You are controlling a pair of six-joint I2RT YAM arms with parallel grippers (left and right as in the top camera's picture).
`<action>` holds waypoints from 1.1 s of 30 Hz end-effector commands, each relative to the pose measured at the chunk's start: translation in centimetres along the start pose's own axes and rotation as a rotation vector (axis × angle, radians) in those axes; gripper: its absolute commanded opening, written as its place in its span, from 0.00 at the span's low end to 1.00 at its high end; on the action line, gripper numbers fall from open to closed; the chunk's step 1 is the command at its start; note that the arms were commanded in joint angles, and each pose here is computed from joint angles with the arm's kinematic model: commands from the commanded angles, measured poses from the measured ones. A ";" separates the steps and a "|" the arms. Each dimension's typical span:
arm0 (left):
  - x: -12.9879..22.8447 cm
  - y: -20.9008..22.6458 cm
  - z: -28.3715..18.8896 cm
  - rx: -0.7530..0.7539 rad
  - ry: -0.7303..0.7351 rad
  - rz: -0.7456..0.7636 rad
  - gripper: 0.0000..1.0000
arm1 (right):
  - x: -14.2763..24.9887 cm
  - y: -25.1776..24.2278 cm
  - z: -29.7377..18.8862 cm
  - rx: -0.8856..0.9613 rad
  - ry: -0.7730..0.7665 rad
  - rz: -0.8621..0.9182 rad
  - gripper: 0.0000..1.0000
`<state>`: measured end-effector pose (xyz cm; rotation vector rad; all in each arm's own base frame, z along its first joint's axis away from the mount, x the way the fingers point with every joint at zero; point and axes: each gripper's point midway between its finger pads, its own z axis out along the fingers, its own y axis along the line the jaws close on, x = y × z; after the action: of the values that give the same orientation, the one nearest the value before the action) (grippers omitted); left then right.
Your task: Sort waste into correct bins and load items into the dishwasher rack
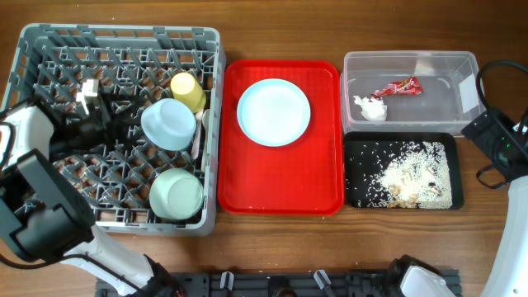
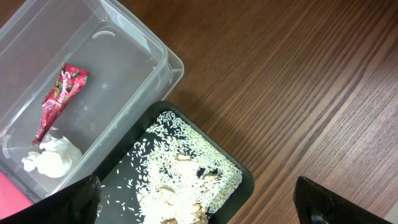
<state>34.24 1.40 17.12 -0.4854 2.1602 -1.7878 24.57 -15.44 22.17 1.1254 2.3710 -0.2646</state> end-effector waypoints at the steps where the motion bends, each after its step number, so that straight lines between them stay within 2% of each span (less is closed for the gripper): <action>1: 0.0 0.3 -0.6 -0.047 0.008 0.000 1.00 | -0.6 0.0 -0.2 -0.001 -0.013 0.013 1.00; 5: 0.0 0.6 -1.1 -0.095 0.015 0.018 1.00 | -0.6 0.0 -0.2 -0.001 -0.013 0.012 1.00; 11: 0.7 3.0 -1.7 -0.253 0.068 -0.057 1.00 | -0.6 0.0 -0.2 0.000 -0.013 0.013 1.00; 14: 0.5 5.0 -2.7 -0.413 0.075 -0.148 1.00 | -0.6 0.0 -0.2 0.000 -0.013 0.013 1.00; 17: 0.3 5.5 -2.9 -0.500 0.079 -0.192 1.00 | -0.6 0.0 -0.2 -0.001 -0.013 0.013 1.00; 24: 0.0 4.8 -2.8 -0.707 0.087 -0.169 1.00 | -0.6 0.0 -0.2 -0.001 -0.013 0.013 1.00; 29: -0.2 2.5 -1.1 -0.773 0.075 -0.063 1.00 | -0.6 0.0 -0.2 0.000 -0.013 0.012 1.00; 33: -0.8 3.1 -1.8 -1.019 -0.002 -0.022 1.00 | -0.6 0.0 -0.2 0.000 -0.013 0.013 1.00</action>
<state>33.97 2.35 13.80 -0.6138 2.8941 -0.9071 24.57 -15.44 22.17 1.1254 2.3710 -0.2646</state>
